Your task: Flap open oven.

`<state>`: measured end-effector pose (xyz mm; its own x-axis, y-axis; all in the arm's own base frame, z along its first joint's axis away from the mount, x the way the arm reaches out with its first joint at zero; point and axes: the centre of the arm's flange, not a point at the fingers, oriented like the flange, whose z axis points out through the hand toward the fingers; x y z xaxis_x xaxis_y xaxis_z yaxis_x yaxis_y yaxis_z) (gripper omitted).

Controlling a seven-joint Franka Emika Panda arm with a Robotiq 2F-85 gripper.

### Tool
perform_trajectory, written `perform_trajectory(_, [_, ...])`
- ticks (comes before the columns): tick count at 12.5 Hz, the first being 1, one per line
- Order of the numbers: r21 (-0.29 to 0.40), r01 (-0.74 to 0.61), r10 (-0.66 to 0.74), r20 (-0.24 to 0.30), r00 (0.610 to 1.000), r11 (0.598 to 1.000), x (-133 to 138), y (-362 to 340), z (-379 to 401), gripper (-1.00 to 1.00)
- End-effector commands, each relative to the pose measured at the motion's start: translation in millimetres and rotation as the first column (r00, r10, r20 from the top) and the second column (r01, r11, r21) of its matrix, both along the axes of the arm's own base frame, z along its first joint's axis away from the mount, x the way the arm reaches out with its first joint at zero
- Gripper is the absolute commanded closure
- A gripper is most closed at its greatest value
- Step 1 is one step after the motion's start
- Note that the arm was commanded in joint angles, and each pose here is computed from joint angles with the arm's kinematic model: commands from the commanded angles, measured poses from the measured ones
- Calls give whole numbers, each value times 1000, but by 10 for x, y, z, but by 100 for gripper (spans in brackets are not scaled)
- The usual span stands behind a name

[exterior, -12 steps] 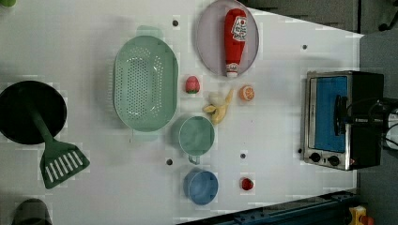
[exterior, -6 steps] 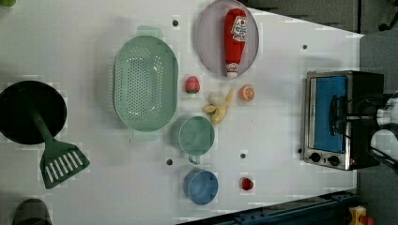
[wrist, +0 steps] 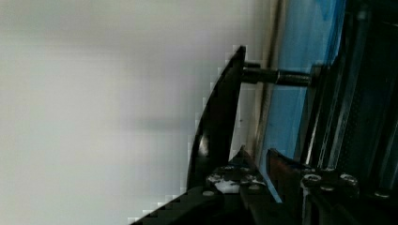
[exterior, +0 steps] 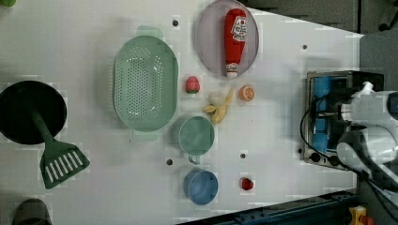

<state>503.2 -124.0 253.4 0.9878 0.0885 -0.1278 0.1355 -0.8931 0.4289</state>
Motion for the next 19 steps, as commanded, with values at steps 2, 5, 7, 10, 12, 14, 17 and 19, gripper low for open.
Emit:
perform_trajectory(2, [-102,94,-88,64,994,990,-67,658,-542,65])
perform_trajectory(5, [-211,111,-86,127,988,971,-165,951,-942,65])
perform_trajectory(7, [-242,109,-78,132,988,964,-242,1074,-1241,65])
perform_trajectory(10, [-258,120,-88,135,987,959,-185,1155,-1452,65])
perform_trajectory(12, [-219,148,-107,190,976,964,-11,1245,-1296,65])
perform_trajectory(14, [-106,265,-228,270,935,958,205,1354,-965,65])
perform_trajectory(17, [95,509,-511,303,804,856,340,1379,-343,65])
perform_trajectory(19, [198,602,-632,302,713,774,388,1334,117,65])
